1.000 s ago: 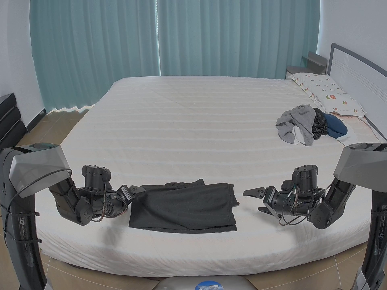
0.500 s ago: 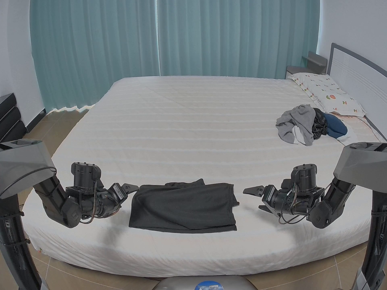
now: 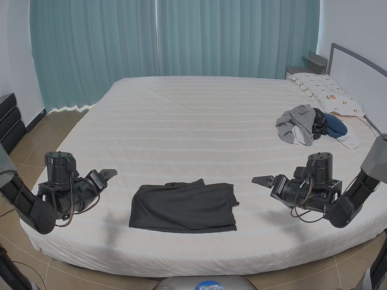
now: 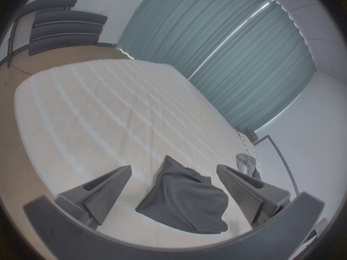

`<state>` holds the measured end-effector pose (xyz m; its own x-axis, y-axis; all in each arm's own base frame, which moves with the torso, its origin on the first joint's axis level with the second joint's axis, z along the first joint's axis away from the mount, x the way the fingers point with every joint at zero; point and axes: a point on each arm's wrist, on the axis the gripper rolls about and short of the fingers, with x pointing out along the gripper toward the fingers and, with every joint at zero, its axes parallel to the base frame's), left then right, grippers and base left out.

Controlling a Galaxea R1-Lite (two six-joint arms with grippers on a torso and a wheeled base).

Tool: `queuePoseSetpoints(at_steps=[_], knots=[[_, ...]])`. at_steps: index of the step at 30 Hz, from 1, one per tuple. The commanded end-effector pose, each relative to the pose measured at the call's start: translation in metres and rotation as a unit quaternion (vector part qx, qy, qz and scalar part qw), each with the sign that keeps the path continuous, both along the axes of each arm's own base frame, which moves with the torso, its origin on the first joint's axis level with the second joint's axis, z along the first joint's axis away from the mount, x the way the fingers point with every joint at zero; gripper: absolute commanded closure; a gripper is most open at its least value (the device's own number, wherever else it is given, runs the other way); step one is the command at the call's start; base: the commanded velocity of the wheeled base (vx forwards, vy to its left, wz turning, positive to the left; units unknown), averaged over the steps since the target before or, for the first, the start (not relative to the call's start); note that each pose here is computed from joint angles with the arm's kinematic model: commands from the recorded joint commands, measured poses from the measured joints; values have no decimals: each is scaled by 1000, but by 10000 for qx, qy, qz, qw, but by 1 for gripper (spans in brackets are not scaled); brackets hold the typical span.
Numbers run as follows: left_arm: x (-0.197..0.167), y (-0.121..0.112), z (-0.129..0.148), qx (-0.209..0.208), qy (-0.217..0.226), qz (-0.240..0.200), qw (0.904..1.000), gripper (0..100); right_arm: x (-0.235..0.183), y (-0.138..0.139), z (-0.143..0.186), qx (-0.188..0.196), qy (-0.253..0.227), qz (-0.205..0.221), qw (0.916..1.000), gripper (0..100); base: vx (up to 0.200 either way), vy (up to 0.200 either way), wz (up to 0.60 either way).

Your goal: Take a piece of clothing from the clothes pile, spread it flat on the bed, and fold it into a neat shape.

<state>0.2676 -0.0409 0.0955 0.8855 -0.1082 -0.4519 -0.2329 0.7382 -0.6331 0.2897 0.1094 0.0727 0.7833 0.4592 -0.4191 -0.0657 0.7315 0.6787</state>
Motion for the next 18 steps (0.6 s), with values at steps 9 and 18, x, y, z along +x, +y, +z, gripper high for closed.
queuePoseSetpoints(at_steps=[9,18], knots=[[-73,15,61,780,-1266,631,9869,0,-77,-35,66,-758,-1436,-282,9863,0,0,0,0],[-122,26,83,1667,-1831,996,9637,0,-122,-57,82,-1385,-2168,-430,9654,0,0,0,0]])
